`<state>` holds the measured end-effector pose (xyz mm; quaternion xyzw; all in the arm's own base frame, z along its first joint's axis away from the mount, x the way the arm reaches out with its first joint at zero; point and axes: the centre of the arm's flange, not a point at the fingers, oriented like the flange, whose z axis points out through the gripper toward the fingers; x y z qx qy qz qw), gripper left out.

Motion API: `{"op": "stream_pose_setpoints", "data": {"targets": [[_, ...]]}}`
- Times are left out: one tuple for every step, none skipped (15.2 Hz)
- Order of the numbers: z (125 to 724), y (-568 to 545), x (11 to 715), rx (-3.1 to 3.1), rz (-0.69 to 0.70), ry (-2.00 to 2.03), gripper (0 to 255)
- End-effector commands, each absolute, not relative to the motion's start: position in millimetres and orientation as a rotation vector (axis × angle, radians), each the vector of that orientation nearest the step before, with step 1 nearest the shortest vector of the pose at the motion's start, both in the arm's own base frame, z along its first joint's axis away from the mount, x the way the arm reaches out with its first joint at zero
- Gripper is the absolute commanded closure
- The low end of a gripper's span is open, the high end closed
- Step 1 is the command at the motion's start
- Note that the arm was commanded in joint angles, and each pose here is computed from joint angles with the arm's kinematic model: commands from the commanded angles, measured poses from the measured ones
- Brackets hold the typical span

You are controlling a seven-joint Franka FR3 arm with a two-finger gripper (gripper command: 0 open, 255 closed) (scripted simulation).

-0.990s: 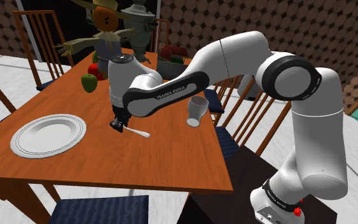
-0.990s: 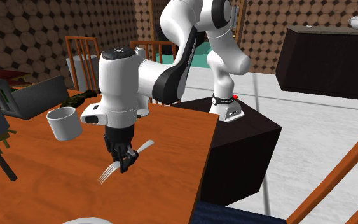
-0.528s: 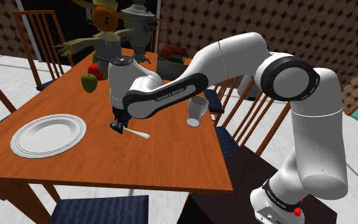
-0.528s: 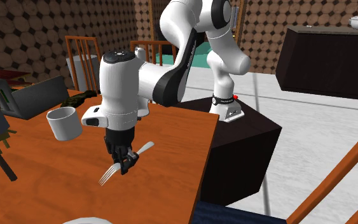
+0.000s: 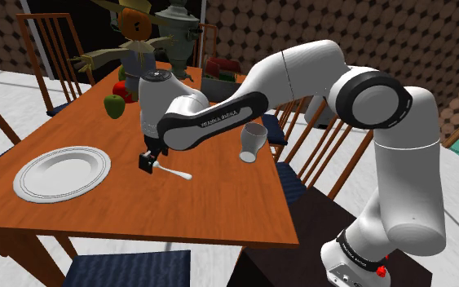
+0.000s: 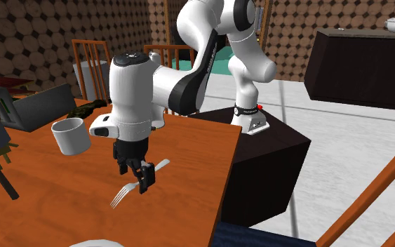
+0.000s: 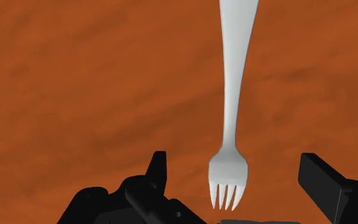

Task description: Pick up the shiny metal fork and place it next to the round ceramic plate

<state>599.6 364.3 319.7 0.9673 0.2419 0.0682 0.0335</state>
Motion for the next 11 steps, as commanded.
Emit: {"op": "stream_pose_setpoints", "data": {"targets": [[339, 365, 596, 2.976, 0.210, 0.744, 0], [352, 366, 594, 2.976, 0.210, 0.744, 0], [363, 366, 593, 2.976, 0.210, 0.744, 0], [363, 366, 593, 2.976, 0.210, 0.744, 0], [363, 366, 593, 2.976, 0.210, 0.744, 0], [363, 366, 593, 2.976, 0.210, 0.744, 0], [363, 366, 593, 2.976, 0.210, 0.744, 0], [363, 366, 593, 2.976, 0.210, 0.744, 0], [363, 366, 593, 2.976, 0.210, 0.744, 0], [363, 366, 593, 2.976, 0.210, 0.744, 0], [363, 366, 593, 2.976, 0.210, 0.744, 0]]}}
